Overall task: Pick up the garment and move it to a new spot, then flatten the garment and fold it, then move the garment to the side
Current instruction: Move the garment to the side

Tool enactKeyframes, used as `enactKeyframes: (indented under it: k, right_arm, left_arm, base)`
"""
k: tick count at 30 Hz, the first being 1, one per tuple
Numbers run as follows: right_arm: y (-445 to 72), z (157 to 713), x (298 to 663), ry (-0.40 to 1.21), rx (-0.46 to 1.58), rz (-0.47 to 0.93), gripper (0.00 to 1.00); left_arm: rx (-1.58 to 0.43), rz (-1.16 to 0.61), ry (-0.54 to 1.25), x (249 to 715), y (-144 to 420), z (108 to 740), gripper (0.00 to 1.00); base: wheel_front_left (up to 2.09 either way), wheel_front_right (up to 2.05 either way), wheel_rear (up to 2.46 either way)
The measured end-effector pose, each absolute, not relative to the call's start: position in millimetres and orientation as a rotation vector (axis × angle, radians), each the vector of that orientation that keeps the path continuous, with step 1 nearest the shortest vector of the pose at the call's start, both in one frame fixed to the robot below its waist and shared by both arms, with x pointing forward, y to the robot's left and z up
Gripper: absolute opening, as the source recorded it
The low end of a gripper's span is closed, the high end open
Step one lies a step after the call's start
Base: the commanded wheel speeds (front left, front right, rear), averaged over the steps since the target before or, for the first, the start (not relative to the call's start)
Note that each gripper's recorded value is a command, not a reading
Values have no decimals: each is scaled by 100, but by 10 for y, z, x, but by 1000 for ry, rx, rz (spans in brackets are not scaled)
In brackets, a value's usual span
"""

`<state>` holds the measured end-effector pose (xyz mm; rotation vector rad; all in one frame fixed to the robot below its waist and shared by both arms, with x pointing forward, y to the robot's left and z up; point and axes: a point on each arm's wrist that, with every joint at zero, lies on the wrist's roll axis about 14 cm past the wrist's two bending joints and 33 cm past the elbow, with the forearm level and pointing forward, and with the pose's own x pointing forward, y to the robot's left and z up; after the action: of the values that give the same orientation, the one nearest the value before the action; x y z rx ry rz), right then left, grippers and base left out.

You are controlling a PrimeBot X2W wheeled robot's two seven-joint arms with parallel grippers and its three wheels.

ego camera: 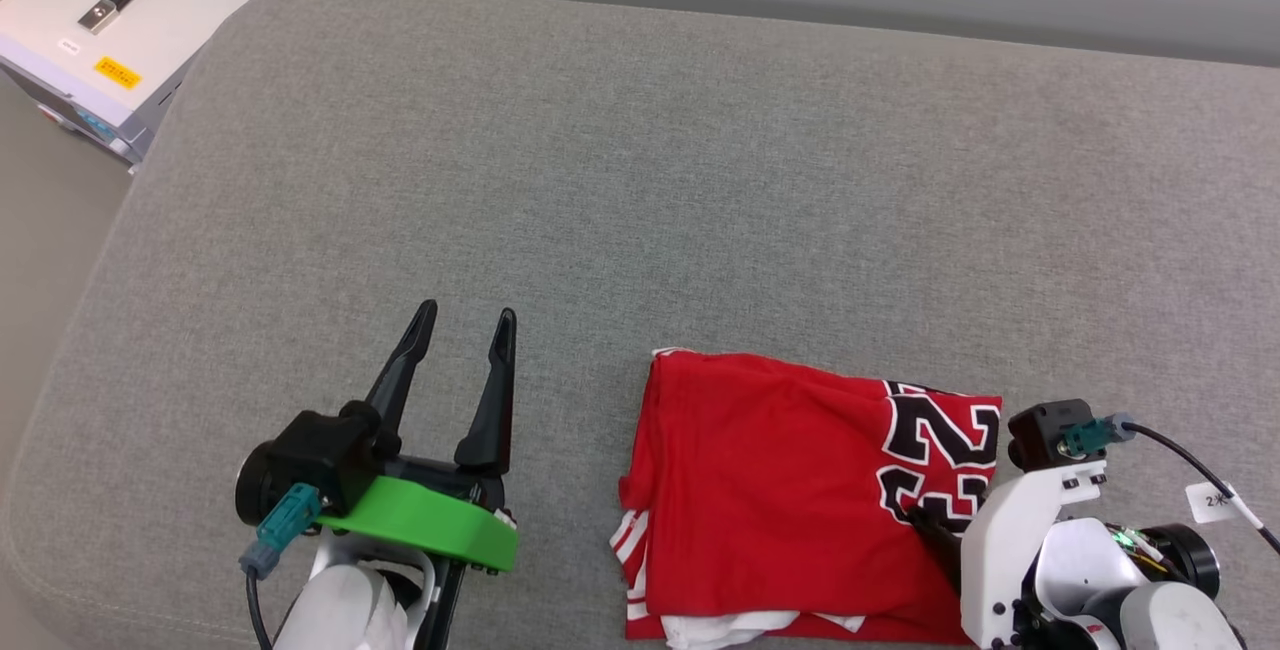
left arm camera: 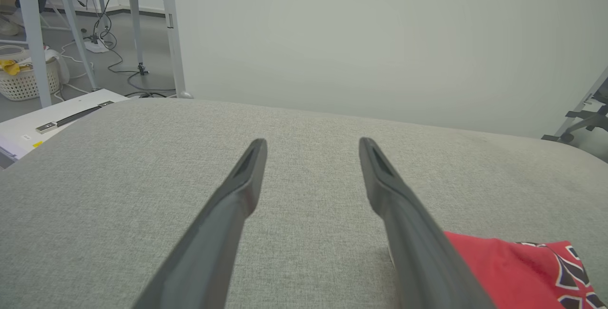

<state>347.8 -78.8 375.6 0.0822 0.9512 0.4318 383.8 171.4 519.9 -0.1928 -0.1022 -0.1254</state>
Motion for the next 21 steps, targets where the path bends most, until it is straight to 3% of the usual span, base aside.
enactKeyframes:
  k: [7,15,21]
  right_arm:
    - [-747,3858,3561,880,38,464,0]
    - [-1013,4231,3757,692,-213,477,0]
    - [-1534,4569,3871,595,-451,415,0]
  left_arm:
    - [-196,-142,-97,3857,1658,5183,100]
    - [-212,-230,-106,3889,1368,5230,100]
    - [-230,-329,-104,3932,1035,5246,100]
  base:
    - [0,0,0]
    - [0,0,0]
    - [0,0,0]
